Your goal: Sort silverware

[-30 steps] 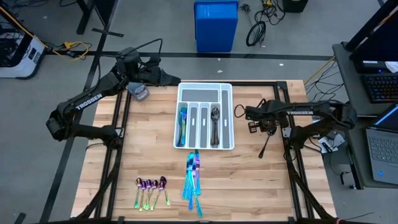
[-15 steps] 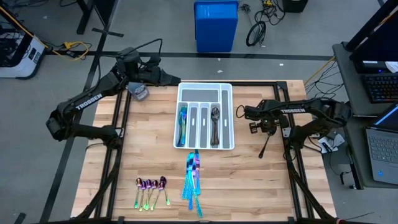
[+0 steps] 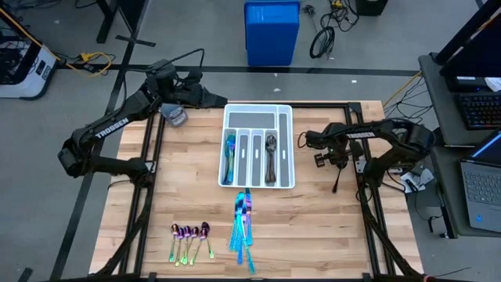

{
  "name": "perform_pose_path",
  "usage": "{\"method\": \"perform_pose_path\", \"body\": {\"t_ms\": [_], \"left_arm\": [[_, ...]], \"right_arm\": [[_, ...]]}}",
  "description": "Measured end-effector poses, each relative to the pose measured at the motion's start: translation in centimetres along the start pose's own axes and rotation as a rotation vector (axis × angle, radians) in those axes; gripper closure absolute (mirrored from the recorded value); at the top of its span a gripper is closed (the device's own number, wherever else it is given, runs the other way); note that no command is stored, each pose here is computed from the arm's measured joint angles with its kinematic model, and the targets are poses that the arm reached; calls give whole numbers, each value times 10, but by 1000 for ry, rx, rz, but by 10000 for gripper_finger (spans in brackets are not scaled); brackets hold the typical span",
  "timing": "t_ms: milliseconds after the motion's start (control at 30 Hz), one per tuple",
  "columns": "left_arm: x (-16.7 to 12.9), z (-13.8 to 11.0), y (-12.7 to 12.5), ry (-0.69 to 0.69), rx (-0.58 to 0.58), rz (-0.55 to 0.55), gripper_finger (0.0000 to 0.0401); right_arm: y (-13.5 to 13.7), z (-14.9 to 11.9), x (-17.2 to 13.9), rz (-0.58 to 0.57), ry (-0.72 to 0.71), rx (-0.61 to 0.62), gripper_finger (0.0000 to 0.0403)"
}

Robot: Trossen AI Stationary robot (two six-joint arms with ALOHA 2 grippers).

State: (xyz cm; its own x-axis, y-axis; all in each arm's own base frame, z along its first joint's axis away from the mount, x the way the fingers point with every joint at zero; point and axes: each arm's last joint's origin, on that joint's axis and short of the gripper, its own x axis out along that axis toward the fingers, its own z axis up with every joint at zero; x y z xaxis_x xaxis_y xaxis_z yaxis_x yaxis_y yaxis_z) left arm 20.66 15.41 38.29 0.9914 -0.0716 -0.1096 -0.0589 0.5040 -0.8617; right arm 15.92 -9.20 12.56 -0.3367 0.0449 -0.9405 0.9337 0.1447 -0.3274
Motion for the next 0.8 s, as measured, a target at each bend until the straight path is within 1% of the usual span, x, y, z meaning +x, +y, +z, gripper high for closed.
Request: {"method": "perform_pose_path", "body": {"t_ms": [133, 367, 433, 600, 700, 800], "left_arm": [[0, 0, 0, -1, 0, 0, 123], [0, 0, 0, -5, 2, 3, 123], [0, 0, 0, -4, 5, 3, 123], [0, 0, 0, -6, 6, 4, 123], [0, 0, 0, -7, 6, 5, 123], [0, 0, 0, -7, 5, 5, 123]], "right_arm": [[4, 2, -4, 24, -7, -1, 403], [20, 16, -24, 172, -83, 24, 403], [23, 19, -29, 199, -101, 34, 403], [24, 22, -38, 203, -109, 40, 403], [24, 20, -47, 182, -97, 24, 403], [24, 13, -59, 148, -59, 63, 403]]}}
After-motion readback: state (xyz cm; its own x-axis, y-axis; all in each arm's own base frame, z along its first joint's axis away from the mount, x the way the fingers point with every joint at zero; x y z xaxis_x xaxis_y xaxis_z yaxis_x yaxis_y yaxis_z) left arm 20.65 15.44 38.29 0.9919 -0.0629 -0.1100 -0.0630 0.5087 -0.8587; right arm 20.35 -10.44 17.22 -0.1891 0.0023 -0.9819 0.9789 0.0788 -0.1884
